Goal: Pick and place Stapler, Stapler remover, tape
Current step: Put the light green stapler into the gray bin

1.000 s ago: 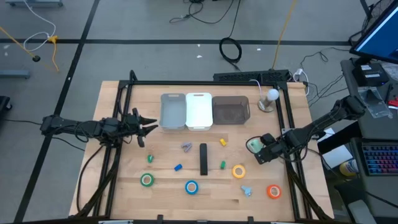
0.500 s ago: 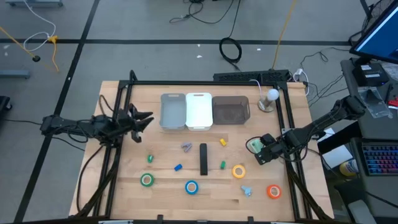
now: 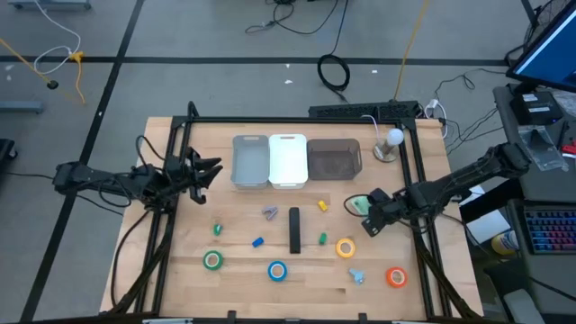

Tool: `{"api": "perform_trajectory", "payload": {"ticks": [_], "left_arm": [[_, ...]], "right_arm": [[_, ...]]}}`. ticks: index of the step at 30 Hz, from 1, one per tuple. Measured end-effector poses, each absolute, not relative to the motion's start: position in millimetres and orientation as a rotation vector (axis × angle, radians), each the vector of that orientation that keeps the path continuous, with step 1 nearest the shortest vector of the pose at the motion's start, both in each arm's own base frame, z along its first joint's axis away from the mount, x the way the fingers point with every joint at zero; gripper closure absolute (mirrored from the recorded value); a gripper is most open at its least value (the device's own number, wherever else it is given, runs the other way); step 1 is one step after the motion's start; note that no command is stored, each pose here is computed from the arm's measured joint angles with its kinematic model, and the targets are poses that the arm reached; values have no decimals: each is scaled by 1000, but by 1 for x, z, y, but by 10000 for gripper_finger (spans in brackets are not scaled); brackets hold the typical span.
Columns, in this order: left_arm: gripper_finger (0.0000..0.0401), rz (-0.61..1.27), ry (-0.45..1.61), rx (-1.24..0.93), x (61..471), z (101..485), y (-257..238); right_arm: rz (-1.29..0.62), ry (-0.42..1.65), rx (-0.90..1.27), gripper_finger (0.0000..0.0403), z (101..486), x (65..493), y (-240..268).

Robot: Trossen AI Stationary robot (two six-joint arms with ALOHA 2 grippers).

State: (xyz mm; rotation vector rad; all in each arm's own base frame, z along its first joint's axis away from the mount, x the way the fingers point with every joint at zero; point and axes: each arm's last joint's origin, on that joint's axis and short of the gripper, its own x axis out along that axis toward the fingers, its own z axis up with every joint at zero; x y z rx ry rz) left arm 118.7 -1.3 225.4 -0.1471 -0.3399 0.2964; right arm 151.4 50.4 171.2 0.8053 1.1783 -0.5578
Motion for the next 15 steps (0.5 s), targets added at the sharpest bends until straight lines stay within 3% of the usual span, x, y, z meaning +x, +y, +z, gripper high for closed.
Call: {"api": "perform_trajectory", "payload": {"ticks": [15], "left_arm": [[279,274,-185,-30,186,269,-10]], "right_arm": [[-425,1001,331,281,242,247,34]]}}
